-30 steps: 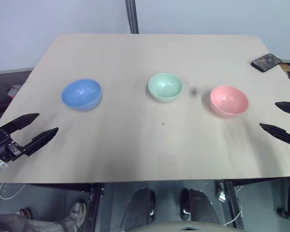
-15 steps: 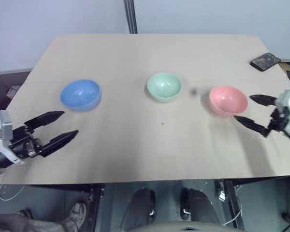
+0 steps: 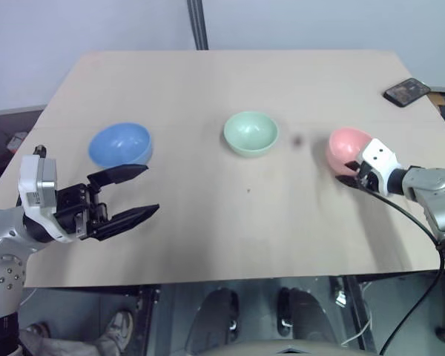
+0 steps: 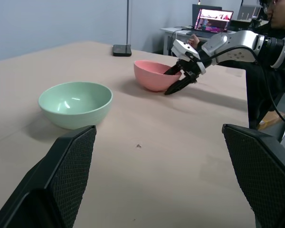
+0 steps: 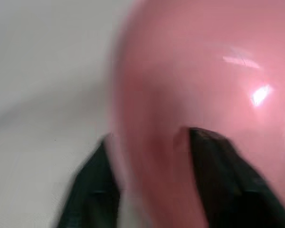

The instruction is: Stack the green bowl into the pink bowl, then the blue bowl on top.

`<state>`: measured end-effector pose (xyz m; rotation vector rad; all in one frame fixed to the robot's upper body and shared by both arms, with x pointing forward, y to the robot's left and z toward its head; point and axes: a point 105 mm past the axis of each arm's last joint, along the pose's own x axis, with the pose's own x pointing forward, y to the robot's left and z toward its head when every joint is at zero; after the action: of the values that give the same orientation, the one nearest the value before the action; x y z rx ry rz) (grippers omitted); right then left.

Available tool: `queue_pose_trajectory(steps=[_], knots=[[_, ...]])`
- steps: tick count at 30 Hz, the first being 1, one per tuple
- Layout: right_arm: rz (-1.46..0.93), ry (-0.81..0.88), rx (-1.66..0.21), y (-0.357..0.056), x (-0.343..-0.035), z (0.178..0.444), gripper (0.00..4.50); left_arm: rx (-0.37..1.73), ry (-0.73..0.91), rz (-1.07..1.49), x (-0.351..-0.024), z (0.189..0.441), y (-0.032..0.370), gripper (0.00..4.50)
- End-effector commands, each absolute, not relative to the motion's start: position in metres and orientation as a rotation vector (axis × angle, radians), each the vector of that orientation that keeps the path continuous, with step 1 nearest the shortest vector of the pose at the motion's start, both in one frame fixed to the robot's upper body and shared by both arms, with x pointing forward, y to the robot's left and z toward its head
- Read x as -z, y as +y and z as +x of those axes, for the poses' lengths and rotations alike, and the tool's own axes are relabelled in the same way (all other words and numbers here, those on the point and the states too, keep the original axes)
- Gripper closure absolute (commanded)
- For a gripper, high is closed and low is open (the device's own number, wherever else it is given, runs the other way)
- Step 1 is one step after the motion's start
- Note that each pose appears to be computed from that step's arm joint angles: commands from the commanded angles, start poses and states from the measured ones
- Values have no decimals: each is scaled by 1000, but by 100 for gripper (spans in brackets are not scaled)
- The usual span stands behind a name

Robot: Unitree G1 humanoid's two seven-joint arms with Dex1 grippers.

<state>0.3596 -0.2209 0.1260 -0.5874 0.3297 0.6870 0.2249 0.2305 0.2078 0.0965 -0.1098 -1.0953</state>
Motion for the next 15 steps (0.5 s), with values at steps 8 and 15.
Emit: queue_pose_trajectory(steps=[8,15], knots=[[-723,101,-996,-144,-165,320,441,1084,-142,98,-209,223,225,0],[-869,65,-1289,-68,-124,278,441,1076,-138,100,-207,226,224,0]])
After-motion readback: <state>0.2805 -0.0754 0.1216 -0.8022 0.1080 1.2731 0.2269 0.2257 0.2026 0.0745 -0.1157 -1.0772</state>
